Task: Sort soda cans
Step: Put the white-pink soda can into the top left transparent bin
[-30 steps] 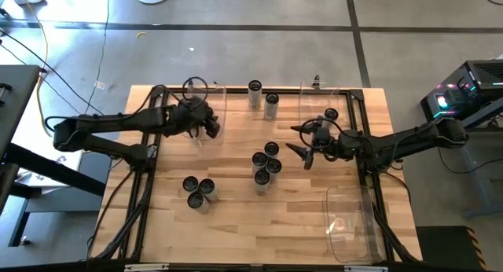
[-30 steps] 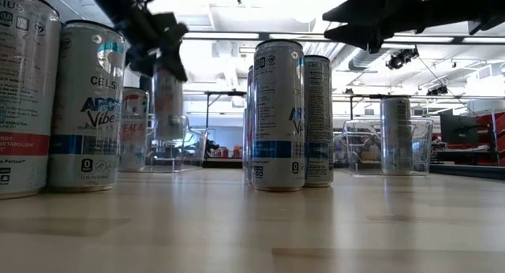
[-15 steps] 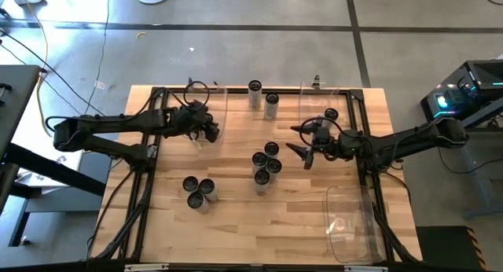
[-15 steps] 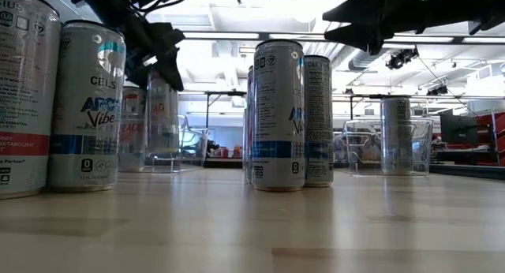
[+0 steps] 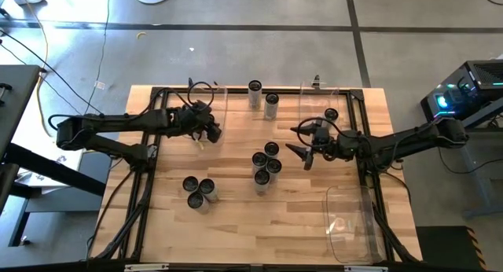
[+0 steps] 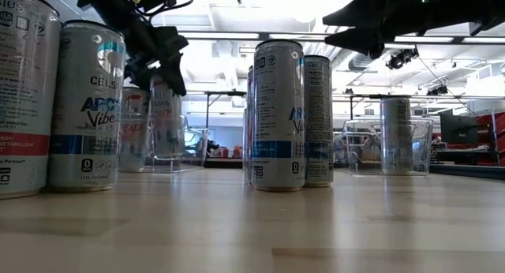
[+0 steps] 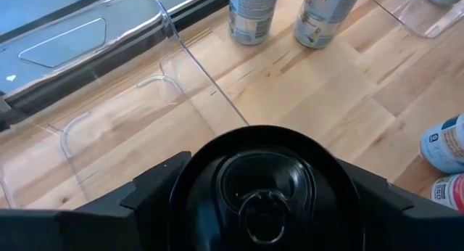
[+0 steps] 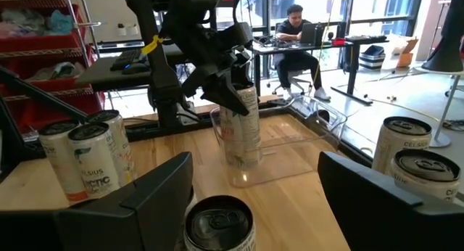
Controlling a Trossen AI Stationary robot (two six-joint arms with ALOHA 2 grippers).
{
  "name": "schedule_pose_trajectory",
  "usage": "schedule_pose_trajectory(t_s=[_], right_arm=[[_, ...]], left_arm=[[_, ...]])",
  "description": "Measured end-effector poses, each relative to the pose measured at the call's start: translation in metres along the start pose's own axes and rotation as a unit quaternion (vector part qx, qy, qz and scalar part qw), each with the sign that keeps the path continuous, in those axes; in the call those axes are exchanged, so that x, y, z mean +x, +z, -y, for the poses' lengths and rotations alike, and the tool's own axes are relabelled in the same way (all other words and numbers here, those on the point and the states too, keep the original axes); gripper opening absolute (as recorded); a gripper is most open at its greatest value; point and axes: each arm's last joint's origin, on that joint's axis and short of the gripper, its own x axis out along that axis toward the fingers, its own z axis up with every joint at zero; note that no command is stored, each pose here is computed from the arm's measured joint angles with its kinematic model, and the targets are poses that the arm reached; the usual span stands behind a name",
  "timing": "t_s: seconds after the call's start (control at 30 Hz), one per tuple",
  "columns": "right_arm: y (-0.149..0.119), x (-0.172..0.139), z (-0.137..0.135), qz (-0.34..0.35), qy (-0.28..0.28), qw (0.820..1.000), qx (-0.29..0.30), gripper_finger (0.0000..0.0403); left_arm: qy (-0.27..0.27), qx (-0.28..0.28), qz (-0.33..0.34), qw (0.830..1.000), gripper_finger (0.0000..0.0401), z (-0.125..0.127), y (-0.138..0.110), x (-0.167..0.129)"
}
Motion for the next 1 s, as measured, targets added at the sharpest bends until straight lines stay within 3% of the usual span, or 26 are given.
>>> schedule_pose_trajectory(t_s=[0.6,1.0], right_arm=[[-0.002,0.0,0.0,-0.008,-0.001,1.0,-0.003,0.0293],[-0.002,0.0,0.0,-0.008,-0.001,1.0,-0.003,0.0293]], left_arm=[[-0.015,0.008,-0.016,1.0,0.028,0.0,-0.002,0.0],[-0.039,0.003,0.007,0.999,0.028,-0.008,-0.001,-0.02]])
